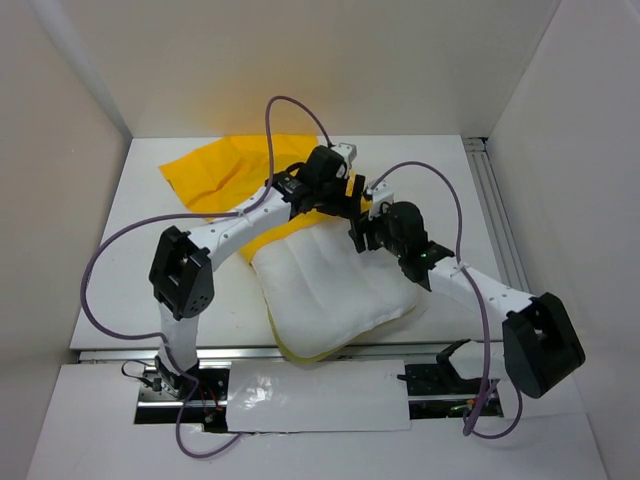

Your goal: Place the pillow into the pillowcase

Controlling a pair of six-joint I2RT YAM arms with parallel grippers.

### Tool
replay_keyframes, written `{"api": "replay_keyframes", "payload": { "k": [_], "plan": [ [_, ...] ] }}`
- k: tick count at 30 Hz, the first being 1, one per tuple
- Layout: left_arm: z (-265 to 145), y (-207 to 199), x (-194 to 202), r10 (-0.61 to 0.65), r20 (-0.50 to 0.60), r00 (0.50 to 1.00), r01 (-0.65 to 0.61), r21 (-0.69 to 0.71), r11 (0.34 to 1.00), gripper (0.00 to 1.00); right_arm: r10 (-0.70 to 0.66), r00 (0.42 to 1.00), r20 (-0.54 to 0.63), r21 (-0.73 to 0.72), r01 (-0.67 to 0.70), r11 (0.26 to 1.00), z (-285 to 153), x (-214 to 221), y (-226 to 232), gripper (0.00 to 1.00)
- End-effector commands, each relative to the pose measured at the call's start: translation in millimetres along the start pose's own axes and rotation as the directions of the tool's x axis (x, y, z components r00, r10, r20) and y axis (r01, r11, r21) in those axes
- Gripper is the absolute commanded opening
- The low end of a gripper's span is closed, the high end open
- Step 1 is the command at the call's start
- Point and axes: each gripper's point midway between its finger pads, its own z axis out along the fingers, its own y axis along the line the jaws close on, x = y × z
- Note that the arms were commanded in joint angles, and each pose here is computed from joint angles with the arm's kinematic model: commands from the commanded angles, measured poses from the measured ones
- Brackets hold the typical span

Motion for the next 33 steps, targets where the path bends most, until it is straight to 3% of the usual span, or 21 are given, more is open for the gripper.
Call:
{"api": "replay_keyframes", "payload": {
  "k": [1, 2, 4, 7, 8, 10, 11, 13, 14, 16, 18, 21, 24, 31, 33],
  "plan": [
    [-44.8, -70.8, 9.6, 0.014, -0.060, 0.998, -0.004, 0.171, 0.985, 1.00, 0.116, 0.989, 0.088, 0.202, -0.132, 0.971, -11.1, -48.2, -35.2, 0.73],
    [-51.5, -63.1, 2.3, 0.005, -0.039, 0.999, 0.000, 0.145, 0.989, 1.00, 0.126, 0.990, 0.067, 0.222, -0.138, 0.965, -12.4, -41.6, -37.8, 0.89],
    [-71.2, -35.9, -14.0, -0.051, 0.021, 0.998, 0.050, 0.052, 0.997, 1.00, 0.148, 0.989, 0.016, 0.259, -0.147, 0.954, -21.3, -31.6, -41.8, 1.00],
    [-88.2, 5.3, -3.3, -0.144, 0.014, 0.989, 0.145, -0.036, 0.989, 1.00, 0.152, 0.988, -0.033, 0.262, -0.138, 0.955, -33.7, -30.3, -40.5, 1.00],
    [-112.1, 17.6, -8.8, -0.168, 0.071, 0.983, 0.172, -0.066, 0.983, 1.00, 0.138, 0.990, -0.036, 0.232, -0.126, 0.964, -34.1, -37.9, -27.9, 1.00],
    [-129.7, 55.9, 3.5, -0.249, 0.118, 0.961, 0.266, -0.165, 0.950, 1.00, 0.115, 0.982, -0.152, 0.225, -0.079, 0.971, -34.5, -23.3, -13.4, 1.00],
    [-145.5, 72.2, 24.5, -0.317, 0.140, 0.938, 0.340, -0.191, 0.921, 1.00, 0.073, 0.985, -0.156, 0.178, -0.045, 0.983, -32.3, -37.6, 12.5, 1.00],
    [-162.8, 104.7, 44.0, -0.394, 0.181, 0.901, 0.428, -0.240, 0.871, 1.00, 0.016, 0.973, -0.231, 0.152, 0.020, 0.988, -23.2, -24.4, 41.7, 1.00],
    [-162.7, 123.3, 73.5, -0.438, 0.173, 0.882, 0.471, -0.295, 0.832, 1.00, -0.020, 0.976, -0.215, 0.081, 0.038, 0.996, -22.1, -32.7, 78.3, 1.00],
    [-185.3, 147.0, 86.9, -0.492, 0.245, 0.835, 0.549, -0.326, 0.770, 1.00, -0.069, 0.966, -0.248, 0.023, 0.077, 0.997, -14.9, -22.5, 115.0, 1.00],
    [-193.2, 162.8, 123.6, -0.572, 0.220, 0.790, 0.608, -0.397, 0.687, 1.00, -0.088, 0.965, -0.246, -0.027, 0.084, 0.996, -17.3, -25.4, 158.4, 1.00],
    [-212.3, 180.2, 143.9, -0.618, 0.266, 0.740, 0.662, -0.454, 0.597, 1.00, -0.149, 0.938, -0.313, -0.089, 0.127, 0.988, -19.1, 0.9, 207.0, 1.00],
    [-220.0, 182.2, 148.5, -0.623, 0.280, 0.731, 0.675, -0.436, 0.596, 1.00, -0.170, 0.907, -0.385, -0.060, 0.159, 0.985, -19.7, 32.8, 226.0, 1.00],
    [-224.2, 180.0, 154.9, -0.616, 0.280, 0.736, 0.671, -0.412, 0.616, 1.00, -0.171, 0.825, -0.538, 0.060, 0.239, 0.969, -0.4, 107.1, 204.2, 1.00],
    [-223.1, 181.0, 158.8, -0.610, 0.268, 0.745, 0.661, -0.422, 0.621, 1.00, -0.175, 0.809, -0.561, 0.040, 0.238, 0.971, 2.0, 121.1, 207.4, 0.80]
  ]
}}
